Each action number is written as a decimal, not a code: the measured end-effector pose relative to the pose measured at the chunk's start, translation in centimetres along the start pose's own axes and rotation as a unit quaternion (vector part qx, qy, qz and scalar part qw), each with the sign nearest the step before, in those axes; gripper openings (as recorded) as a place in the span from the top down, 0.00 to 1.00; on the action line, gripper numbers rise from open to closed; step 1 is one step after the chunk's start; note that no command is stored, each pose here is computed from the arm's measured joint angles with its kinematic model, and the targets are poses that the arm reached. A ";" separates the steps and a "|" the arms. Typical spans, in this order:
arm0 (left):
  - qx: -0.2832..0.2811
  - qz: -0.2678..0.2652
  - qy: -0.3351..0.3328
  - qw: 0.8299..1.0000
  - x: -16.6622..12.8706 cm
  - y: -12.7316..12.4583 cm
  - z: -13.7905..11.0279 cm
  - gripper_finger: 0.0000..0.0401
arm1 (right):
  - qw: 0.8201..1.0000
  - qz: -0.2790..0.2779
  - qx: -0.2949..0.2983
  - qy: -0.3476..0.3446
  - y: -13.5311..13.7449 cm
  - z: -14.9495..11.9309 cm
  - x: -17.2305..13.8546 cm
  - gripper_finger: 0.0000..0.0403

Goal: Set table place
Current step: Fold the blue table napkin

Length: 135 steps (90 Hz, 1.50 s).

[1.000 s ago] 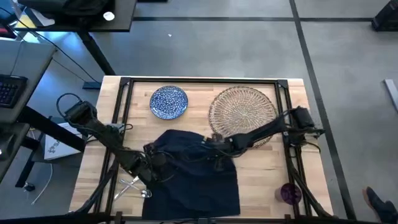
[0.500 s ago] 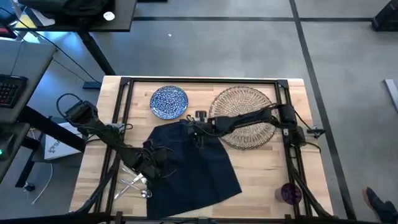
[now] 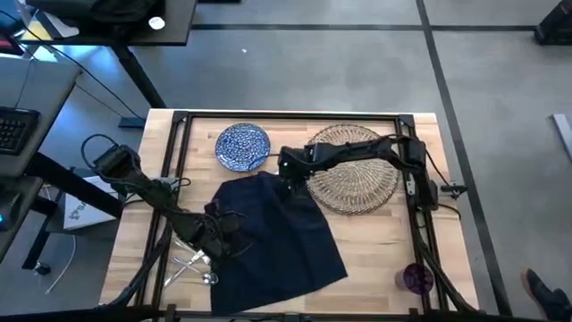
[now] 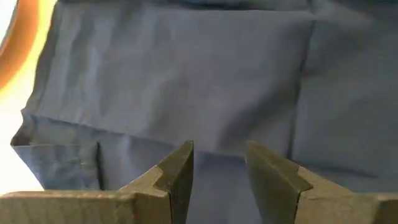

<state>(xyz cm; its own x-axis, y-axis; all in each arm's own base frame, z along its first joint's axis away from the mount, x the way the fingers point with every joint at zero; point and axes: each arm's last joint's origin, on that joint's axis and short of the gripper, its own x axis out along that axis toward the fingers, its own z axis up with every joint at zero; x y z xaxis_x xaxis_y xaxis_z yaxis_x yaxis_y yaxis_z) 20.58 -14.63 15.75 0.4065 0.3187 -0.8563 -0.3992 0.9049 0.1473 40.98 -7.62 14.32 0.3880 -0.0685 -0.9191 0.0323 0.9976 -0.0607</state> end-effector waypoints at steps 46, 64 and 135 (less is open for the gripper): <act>-0.015 -0.014 -0.004 1.000 -0.7 -0.7 -1.0 0.68 | 0.998 -0.010 -0.019 -0.056 2.5 -3.1 3.0 0.77; -0.014 -0.023 0.016 1.000 -0.8 -0.7 -1.0 0.68 | 0.994 -0.092 -0.052 -0.017 2.2 -3.5 1.5 0.98; -0.021 0.031 0.022 0.999 -3.6 2.8 -0.2 0.68 | 0.993 -0.098 -0.005 -0.071 -0.6 -2.7 -4.5 0.95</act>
<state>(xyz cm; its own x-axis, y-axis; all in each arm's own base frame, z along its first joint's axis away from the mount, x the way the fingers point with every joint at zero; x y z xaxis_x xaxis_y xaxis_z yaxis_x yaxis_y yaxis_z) 17.83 -13.26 19.20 0.3444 0.3595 -0.8672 -0.4571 0.8711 0.1796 36.71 -7.87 17.38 0.5010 -0.2613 -0.8250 0.1117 0.9649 -0.2377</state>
